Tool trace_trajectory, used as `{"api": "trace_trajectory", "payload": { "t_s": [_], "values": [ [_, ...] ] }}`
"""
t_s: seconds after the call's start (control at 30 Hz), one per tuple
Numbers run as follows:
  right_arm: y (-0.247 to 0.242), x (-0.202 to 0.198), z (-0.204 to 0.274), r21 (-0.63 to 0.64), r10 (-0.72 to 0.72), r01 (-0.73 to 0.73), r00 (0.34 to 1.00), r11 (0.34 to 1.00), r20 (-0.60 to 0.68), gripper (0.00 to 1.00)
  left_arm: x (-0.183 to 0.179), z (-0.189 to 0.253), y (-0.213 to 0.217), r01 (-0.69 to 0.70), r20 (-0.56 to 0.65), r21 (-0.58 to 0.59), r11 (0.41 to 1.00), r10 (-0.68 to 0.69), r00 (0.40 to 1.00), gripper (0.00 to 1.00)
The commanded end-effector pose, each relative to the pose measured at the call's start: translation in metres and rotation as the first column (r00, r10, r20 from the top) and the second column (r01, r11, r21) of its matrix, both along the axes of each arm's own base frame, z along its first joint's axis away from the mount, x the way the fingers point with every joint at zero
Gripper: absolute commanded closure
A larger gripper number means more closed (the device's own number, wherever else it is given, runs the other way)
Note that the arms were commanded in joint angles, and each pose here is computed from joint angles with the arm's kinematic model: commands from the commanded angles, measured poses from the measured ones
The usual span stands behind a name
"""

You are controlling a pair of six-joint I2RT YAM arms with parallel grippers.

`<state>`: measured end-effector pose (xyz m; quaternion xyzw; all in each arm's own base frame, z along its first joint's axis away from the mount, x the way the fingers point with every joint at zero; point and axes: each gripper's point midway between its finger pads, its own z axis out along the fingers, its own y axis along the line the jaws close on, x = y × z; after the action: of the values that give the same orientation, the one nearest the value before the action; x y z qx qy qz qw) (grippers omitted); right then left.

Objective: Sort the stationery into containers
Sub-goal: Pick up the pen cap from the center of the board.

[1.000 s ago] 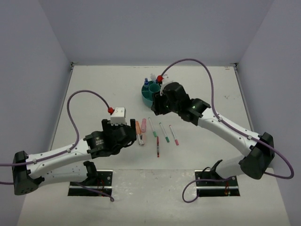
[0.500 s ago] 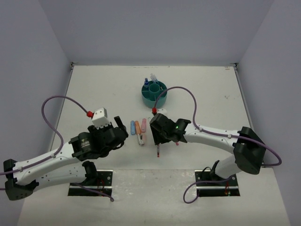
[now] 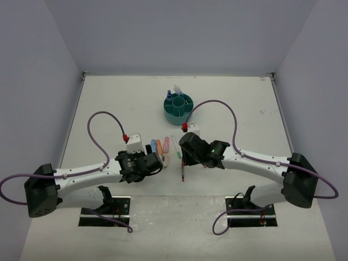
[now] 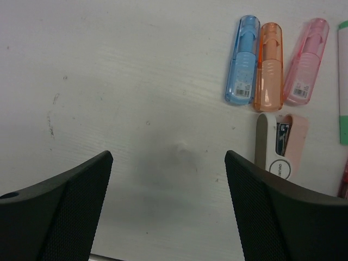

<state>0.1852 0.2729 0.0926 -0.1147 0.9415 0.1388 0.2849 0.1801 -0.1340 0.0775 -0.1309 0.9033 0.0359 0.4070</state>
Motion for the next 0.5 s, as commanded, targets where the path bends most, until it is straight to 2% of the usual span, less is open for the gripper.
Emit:
{"api": "trace_trajectory", "payload": {
  "t_s": [0.0,0.17,0.27,0.47],
  "values": [
    [-0.007,0.004,0.008,0.009,-0.029,0.028,0.998,1.0,0.051,0.69,0.014,-0.002,-0.017,-0.031,0.042,-0.081,0.996,0.034,0.999,0.19],
    [-0.011,0.003,0.008,0.005,-0.023,0.023,0.998,1.0,0.058,0.71,0.012,-0.016,-0.021,-0.021,0.022,-0.097,0.995,0.023,0.999,0.28],
    [-0.01,0.003,0.01,0.013,-0.019,0.018,0.998,1.0,0.063,0.74,0.012,-0.025,-0.022,-0.015,0.025,-0.103,0.995,0.018,1.0,0.39],
    [-0.01,0.001,0.008,0.006,-0.005,0.005,0.998,1.0,0.058,0.79,0.013,-0.036,-0.017,-0.024,0.021,-0.078,0.997,0.026,0.999,0.41]
  ]
}}
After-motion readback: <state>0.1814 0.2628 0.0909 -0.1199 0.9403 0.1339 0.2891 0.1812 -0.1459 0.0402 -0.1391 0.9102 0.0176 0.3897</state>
